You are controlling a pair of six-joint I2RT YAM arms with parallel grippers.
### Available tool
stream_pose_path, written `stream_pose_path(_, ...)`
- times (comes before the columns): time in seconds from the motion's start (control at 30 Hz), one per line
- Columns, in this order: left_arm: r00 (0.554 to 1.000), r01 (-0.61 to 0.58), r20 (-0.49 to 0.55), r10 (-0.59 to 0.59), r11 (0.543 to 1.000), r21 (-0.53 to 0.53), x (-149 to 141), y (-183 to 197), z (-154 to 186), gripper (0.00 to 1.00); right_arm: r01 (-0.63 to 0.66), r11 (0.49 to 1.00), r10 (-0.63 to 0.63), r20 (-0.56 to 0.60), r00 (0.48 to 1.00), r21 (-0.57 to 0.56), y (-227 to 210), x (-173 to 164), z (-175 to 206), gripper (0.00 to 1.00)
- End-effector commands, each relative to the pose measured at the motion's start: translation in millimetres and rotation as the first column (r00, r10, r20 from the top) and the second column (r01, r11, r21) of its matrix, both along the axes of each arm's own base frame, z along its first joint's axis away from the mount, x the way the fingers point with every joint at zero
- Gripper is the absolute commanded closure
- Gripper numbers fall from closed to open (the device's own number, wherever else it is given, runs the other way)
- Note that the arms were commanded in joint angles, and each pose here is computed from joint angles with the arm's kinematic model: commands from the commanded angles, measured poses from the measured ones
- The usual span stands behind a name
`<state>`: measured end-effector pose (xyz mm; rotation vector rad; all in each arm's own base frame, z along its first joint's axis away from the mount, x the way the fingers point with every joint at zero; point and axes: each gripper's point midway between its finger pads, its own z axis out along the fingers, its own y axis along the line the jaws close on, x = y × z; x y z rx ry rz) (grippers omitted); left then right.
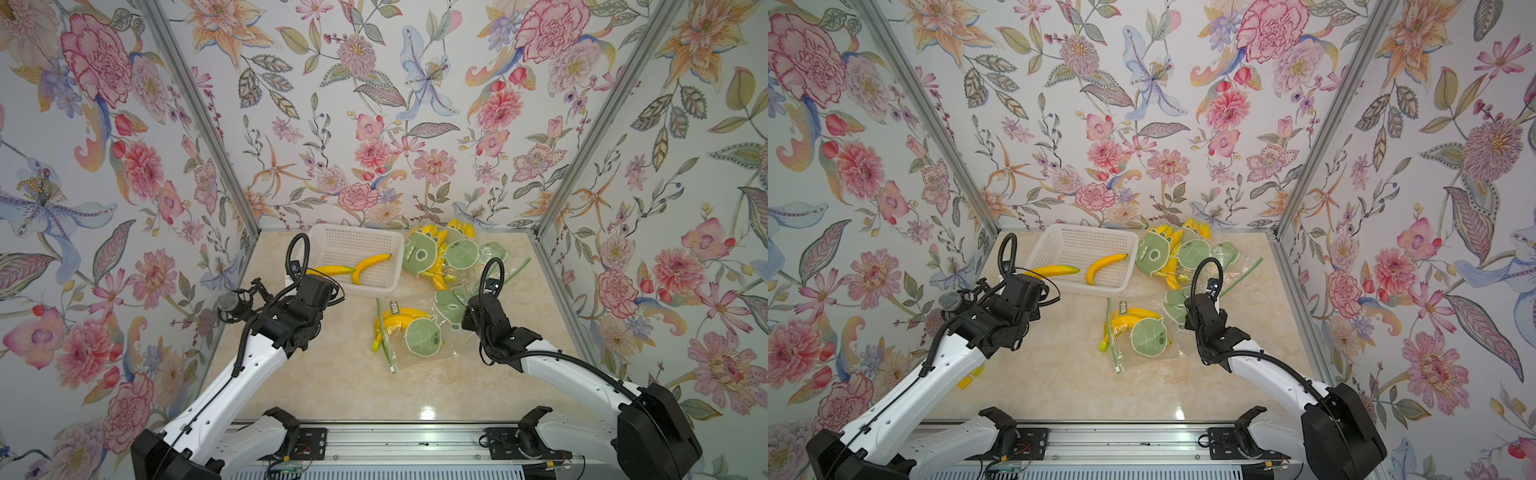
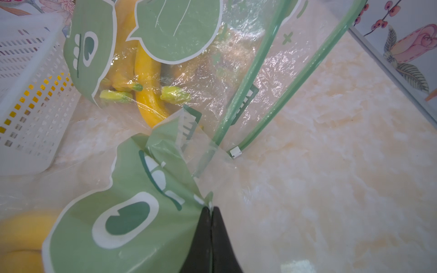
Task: Open the zip-top bag and take out the banana
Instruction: Place the banana in the basket.
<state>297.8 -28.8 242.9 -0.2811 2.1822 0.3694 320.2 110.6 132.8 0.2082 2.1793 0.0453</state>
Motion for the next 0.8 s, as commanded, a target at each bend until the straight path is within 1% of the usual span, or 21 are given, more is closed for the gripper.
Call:
stream_pose_path(0.0, 0.995, 0.096, 0.031, -0.096, 0.995, -0.011, 42, -29, 15, 0.92, 0.009, 1.000, -0.009, -0.009, 1.000, 0.001, -4, -4, -3, 1.00)
stream_pose_path(0.07, 0.991, 0.136, 0.007, -0.136, 0.991, -0.021, 72, -51, 15, 0.93, 0.002, 1.000, -0.002, -0.008, 1.000, 0.006, -3, -4, -3, 1.00)
stream_pose_path(0.17, 0.985, 0.172, 0.001, -0.172, 0.985, -0.032, 114, -78, 11, 0.93, -0.007, 1.000, 0.007, -0.007, 1.000, 0.020, -1, -5, -4, 1.00)
stream_pose_path(0.27, 0.986, 0.157, -0.057, -0.156, 0.988, 0.006, 152, -91, -8, 0.93, -0.012, 0.999, 0.012, -0.007, 1.000, 0.031, 1, -6, -4, 1.00)
stream_pose_path(0.37, 0.984, 0.154, -0.094, -0.154, 0.988, -0.004, 178, -103, -29, 0.94, -0.016, 0.999, 0.016, -0.005, 1.000, 0.032, 2, -8, -4, 1.00)
stream_pose_path(0.47, 0.980, 0.155, -0.122, -0.156, 0.988, -0.019, 193, -113, -51, 0.94, -0.017, 0.999, 0.017, -0.002, 1.000, 0.027, 2, -8, -4, 1.00)
stream_pose_path(0.57, 0.975, 0.141, -0.169, -0.141, 0.990, -0.013, 202, -116, -75, 0.93, -0.013, 0.999, 0.013, 0.001, 1.000, 0.029, 1, -9, -3, 1.00)
stream_pose_path(0.77, 0.961, 0.136, -0.238, -0.140, 0.990, -0.032, 208, -120, -121, 0.92, -0.013, 1.000, 0.013, 0.000, 1.000, 0.025, 0, -10, -4, 1.00)
